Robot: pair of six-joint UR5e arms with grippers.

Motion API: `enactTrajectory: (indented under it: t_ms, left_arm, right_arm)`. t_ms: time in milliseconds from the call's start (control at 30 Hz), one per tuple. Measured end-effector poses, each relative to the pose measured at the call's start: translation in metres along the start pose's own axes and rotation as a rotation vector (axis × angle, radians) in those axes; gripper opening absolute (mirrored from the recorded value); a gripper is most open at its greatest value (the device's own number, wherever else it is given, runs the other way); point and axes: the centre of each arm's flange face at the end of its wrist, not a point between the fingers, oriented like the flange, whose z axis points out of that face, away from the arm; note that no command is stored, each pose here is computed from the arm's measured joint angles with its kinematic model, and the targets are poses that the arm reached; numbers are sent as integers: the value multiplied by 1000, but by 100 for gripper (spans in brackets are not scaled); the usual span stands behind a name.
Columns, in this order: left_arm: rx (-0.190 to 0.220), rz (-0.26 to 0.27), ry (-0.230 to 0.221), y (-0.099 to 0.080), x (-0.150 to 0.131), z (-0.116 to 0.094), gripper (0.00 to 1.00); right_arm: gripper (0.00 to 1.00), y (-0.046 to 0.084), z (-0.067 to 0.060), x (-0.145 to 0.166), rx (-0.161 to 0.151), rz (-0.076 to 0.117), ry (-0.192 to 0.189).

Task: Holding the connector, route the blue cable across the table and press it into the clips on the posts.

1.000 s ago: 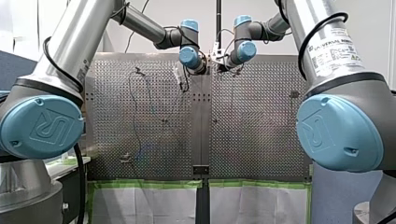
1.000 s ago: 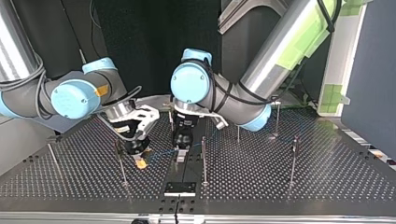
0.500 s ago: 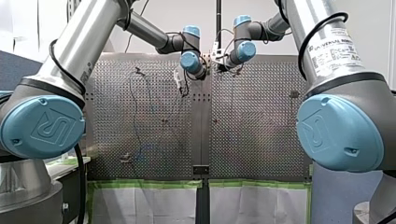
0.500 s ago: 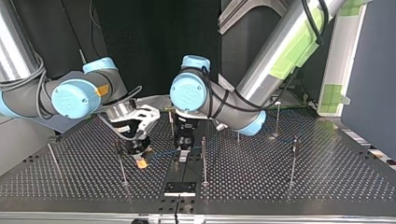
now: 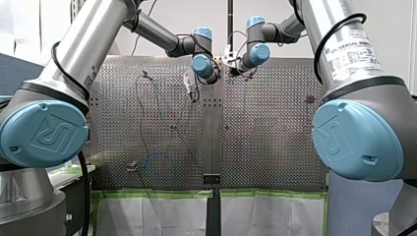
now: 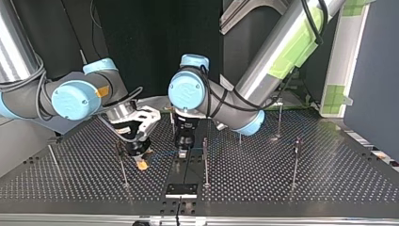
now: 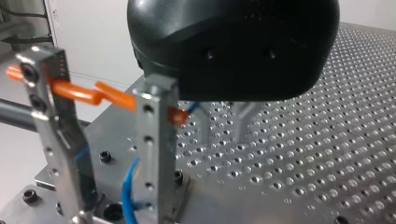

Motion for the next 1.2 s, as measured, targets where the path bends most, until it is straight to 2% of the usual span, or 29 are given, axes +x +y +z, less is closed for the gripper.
enactTrajectory:
  t_ms: [233, 367, 500, 633, 867, 1200]
  left_arm:
    - [-64, 18, 7, 6, 1, -4, 1]
    - [-105, 38, 31, 7, 6, -11, 1]
    - [-144, 71, 63, 8, 18, -24, 1]
    - [-166, 78, 61, 9, 27, -34, 1]
    - [-131, 77, 70, 8, 52, -45, 1]
    - [-49, 74, 100, 19, 97, -53, 1]
  right_arm:
    - [0, -3, 0, -1, 6, 0, -2]
    - [0, -6, -1, -4, 10, 1, -9]
    - [0, -7, -3, -14, 11, 4, -29]
    - [0, -7, -6, -28, 8, 5, -56]
    - [0, -4, -14, -58, 0, 3, -116]
    - [0, 14, -30, -104, -43, -19, -206]
